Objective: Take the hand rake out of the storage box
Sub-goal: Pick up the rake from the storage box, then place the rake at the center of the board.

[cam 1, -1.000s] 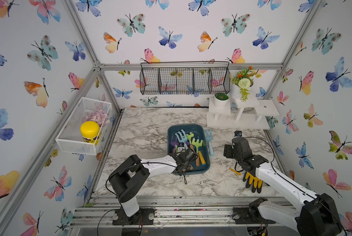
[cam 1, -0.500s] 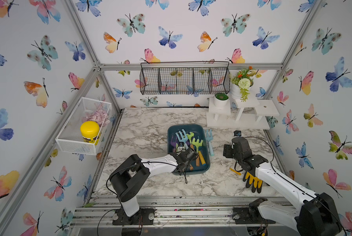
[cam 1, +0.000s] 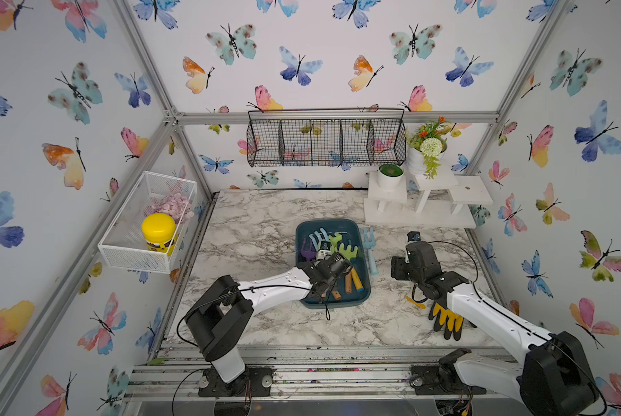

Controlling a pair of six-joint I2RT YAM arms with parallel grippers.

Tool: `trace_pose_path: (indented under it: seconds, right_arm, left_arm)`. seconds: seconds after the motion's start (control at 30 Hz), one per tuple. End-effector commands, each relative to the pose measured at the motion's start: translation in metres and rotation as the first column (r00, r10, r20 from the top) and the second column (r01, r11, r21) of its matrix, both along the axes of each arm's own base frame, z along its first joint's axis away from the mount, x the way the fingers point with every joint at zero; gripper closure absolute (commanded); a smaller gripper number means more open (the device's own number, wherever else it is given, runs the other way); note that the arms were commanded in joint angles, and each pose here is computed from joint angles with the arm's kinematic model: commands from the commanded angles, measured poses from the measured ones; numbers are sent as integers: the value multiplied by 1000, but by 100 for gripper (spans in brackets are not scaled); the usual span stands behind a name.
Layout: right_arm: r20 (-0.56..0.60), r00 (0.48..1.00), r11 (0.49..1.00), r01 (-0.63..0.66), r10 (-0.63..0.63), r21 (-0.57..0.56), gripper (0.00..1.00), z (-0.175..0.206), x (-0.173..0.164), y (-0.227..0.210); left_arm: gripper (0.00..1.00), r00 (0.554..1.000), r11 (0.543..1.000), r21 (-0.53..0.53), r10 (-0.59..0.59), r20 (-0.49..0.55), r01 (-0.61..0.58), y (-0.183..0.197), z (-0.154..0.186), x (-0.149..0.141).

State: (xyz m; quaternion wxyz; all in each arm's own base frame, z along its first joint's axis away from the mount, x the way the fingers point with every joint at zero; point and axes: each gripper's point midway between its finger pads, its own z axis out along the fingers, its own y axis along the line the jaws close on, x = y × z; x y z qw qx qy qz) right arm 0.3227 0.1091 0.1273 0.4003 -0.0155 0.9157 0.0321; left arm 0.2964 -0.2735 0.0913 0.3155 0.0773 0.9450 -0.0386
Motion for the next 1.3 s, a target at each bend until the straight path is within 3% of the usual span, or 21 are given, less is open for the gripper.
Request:
trace_pose_path:
  seconds: [0.0, 0.57, 0.9, 1.27]
  right_arm:
    - [-9, 1000, 1000, -18, 18, 5, 30, -2, 0, 2]
    - [-9, 999, 999, -34, 34, 14, 31, -2, 0, 6]
    - [-25, 998, 998, -64, 65, 28, 31, -5, 0, 12]
    - [15, 983, 980, -184, 184, 76, 27, 14, 8, 37]
  left_arm:
    - [90, 996, 1000, 0, 7, 85, -7, 5, 33, 11]
    - [91, 984, 995, -85, 66, 164, -53, 55, 95, 65]
    - [98, 988, 995, -86, 57, 145, -44, 104, 94, 97]
    - [100, 989, 991, -81, 112, 99, -104, 165, 66, 127]
